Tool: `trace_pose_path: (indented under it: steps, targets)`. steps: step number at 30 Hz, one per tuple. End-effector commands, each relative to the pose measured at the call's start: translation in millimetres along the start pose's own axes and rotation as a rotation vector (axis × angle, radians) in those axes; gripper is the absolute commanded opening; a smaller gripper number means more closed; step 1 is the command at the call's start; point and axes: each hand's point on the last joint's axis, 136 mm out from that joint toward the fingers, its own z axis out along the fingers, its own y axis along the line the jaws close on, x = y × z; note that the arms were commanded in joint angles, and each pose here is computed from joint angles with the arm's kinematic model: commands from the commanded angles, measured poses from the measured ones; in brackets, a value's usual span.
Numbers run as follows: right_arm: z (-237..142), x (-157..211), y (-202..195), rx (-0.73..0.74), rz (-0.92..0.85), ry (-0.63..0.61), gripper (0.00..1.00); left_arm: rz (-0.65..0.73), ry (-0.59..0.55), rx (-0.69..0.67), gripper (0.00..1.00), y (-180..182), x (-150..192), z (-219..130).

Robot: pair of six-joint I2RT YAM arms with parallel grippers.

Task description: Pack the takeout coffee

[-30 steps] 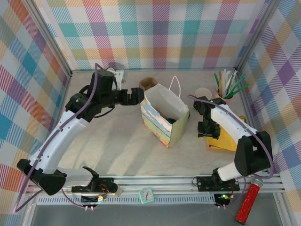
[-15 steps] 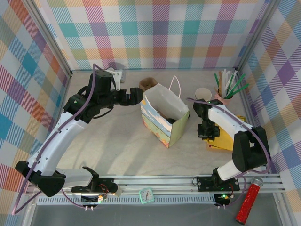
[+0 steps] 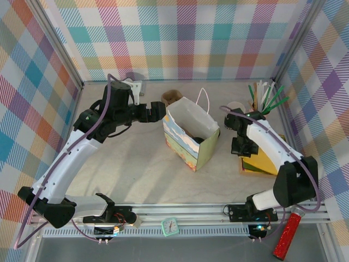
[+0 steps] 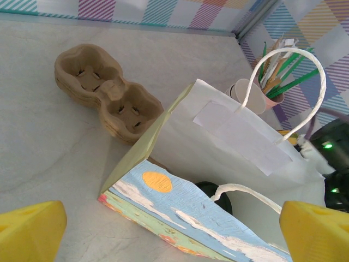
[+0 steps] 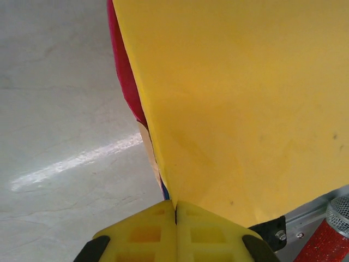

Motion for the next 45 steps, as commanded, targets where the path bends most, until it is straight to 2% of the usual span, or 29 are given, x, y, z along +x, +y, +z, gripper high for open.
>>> trace_pose_path:
  steps: [1, 9, 13, 19, 26, 33, 37, 45]
  targets:
    - [-28.2, -3.6, -18.8, 0.008, 0.032, -0.056, 0.0, 0.011, -0.028, 0.009, 1.0, -3.8, -5.2, -3.8]
    - [-116.4, -32.9, -34.0, -0.166, 0.071, -0.343, 0.0, -0.004, -0.055, -0.017, 1.0, -1.4, -14.1, -5.2]
    - [-161.2, -41.4, -31.7, -0.263, 0.013, -0.461, 0.0, -0.021, -0.071, -0.025, 1.0, -1.4, -20.9, -2.8]
    - [-242.8, -46.5, -16.0, -0.514, -0.09, -0.701, 0.0, -0.03, -0.067, -0.054, 1.0, 0.4, -27.9, -0.7]
    - [-326.7, -48.8, -3.3, -0.732, -0.181, -0.904, 0.0, -0.075, -0.092, -0.087, 1.0, 8.5, -33.4, -4.3]
    - [-388.5, -54.2, 14.3, -0.946, -0.204, -0.977, 0.0, -0.109, -0.101, -0.096, 1.0, 11.4, -32.5, -6.2]
    - [-405.8, -56.1, 29.1, -1.045, -0.211, -0.969, 0.0, -0.117, -0.108, -0.101, 1.0, 13.7, -29.7, -10.2]
    - [-427.8, -58.7, 68.5, -1.149, -0.281, -0.958, 0.0, -0.12, -0.117, -0.141, 1.0, 22.8, -24.2, -16.2]
